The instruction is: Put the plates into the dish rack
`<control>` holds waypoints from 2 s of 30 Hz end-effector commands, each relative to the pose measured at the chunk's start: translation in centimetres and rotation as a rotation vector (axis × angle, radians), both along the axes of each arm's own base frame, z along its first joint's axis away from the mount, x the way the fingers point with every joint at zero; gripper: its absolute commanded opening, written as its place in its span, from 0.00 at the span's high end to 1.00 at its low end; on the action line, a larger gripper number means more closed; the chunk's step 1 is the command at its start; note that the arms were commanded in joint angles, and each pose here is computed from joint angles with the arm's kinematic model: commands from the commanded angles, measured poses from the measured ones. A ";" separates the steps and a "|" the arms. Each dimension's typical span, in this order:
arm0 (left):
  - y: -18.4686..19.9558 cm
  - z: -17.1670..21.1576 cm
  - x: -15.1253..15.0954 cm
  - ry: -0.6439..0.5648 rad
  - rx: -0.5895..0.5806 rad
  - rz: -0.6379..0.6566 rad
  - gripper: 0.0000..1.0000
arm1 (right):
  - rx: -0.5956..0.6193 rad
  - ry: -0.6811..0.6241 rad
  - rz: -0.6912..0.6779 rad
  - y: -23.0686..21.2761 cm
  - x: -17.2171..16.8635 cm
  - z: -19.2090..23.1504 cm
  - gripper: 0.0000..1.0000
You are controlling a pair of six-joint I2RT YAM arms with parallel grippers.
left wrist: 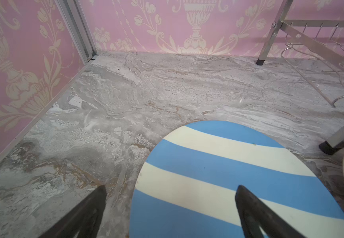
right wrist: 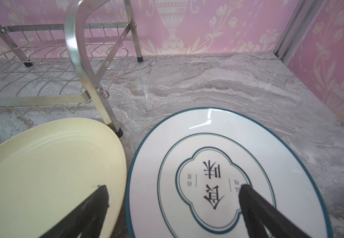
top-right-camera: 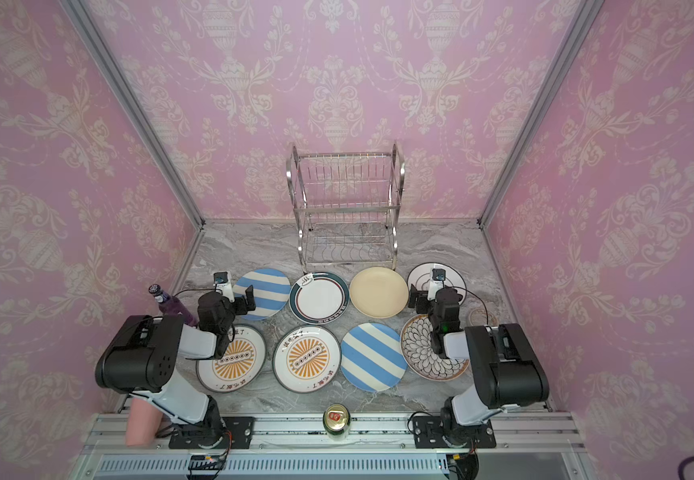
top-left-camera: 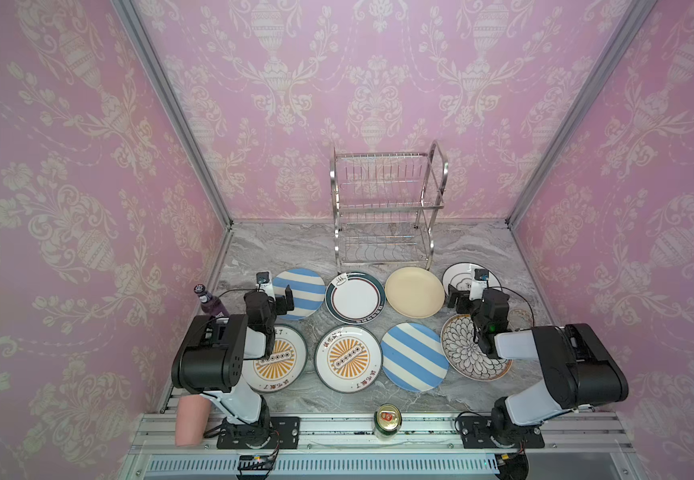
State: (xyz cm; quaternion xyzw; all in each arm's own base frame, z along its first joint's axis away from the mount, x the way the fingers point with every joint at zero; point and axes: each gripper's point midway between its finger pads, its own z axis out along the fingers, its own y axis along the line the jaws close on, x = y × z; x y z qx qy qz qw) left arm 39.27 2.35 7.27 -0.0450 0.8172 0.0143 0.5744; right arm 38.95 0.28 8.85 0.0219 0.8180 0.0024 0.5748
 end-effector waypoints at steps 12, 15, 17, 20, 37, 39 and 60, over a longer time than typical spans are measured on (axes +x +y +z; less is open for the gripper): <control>-0.2 0.4 0.3 -0.005 0.014 -0.024 0.01 | -0.008 -0.023 0.015 0.1 0.5 0.8 0.00; -0.2 0.4 0.3 -0.005 0.014 -0.023 0.01 | -0.005 -0.020 0.015 0.1 0.5 0.7 0.00; -0.1 0.5 0.4 -0.005 0.014 -0.020 0.01 | -0.007 -0.020 0.015 0.1 0.5 0.7 0.00; -0.2 0.4 0.3 -0.003 0.014 -0.021 0.01 | -0.007 -0.020 0.014 0.1 0.5 0.7 0.00; -0.1 0.5 0.4 -0.007 0.013 -0.019 0.01 | -0.007 -0.021 0.016 0.1 0.5 0.7 0.00; -0.1 0.4 0.3 -0.005 0.013 -0.020 0.01 | -0.007 -0.019 0.014 0.1 0.5 0.7 0.00; -0.8 8.2 1.8 0.068 -0.123 -0.015 0.01 | 0.270 0.333 -0.114 -4.9 -2.5 5.6 0.17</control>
